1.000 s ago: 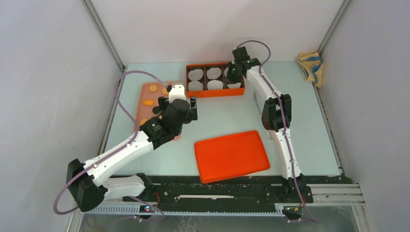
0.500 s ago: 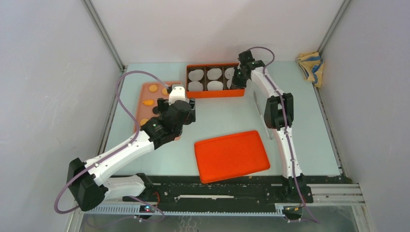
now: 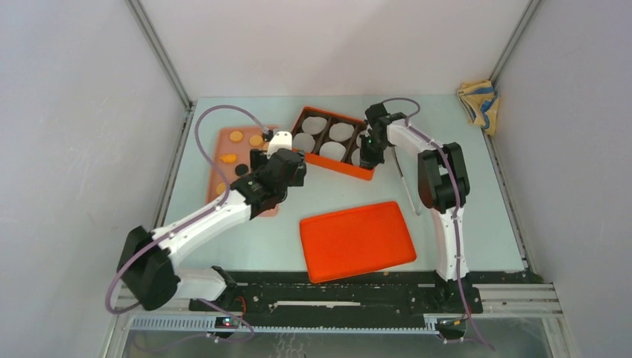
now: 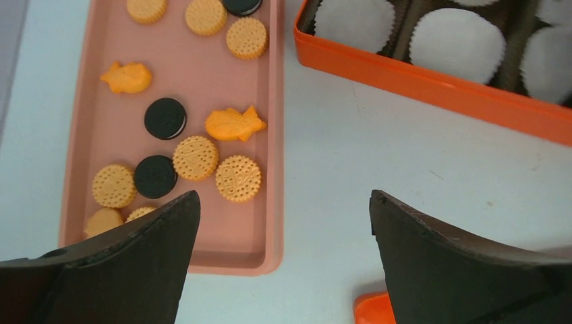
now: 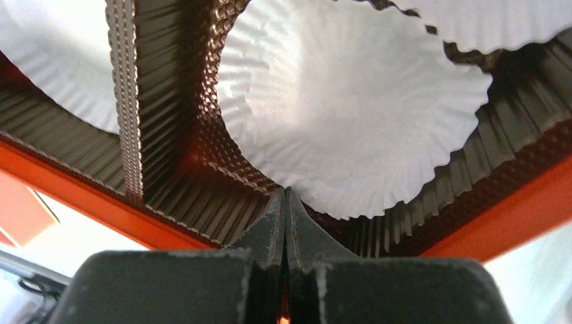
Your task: Pack the cookies
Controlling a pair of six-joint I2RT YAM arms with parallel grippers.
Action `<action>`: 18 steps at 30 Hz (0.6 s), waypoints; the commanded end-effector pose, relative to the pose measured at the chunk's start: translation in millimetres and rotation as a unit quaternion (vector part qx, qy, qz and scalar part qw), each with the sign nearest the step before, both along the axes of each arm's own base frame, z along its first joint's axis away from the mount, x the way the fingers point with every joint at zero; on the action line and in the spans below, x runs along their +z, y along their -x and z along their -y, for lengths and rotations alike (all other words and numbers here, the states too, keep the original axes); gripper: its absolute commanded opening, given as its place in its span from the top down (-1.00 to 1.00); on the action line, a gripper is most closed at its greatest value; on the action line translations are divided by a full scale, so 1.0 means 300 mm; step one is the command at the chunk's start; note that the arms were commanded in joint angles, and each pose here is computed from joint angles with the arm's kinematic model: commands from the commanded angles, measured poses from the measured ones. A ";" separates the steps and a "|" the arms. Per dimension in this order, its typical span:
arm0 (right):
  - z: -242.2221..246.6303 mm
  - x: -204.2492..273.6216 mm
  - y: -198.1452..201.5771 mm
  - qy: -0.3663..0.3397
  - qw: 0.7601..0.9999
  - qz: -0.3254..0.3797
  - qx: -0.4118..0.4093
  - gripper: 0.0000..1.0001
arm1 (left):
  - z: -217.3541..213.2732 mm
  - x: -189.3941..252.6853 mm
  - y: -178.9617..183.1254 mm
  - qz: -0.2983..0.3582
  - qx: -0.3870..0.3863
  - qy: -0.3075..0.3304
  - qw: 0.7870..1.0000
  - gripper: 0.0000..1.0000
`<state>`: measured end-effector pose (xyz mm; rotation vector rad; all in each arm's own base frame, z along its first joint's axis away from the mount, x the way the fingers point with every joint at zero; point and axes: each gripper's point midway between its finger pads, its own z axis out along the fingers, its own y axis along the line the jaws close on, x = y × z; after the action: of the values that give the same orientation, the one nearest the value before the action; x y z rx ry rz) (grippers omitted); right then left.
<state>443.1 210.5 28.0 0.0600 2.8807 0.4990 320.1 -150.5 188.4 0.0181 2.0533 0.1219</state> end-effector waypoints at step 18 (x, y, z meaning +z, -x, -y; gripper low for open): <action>0.108 0.084 0.434 0.031 0.997 -0.013 0.066 1.00 | 0.344 -0.241 -0.365 -0.051 -0.066 0.001 0.997 -1.00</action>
<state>311.8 179.3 26.7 -0.0712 3.0167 0.4351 422.2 -248.5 116.5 0.1691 2.1587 0.0554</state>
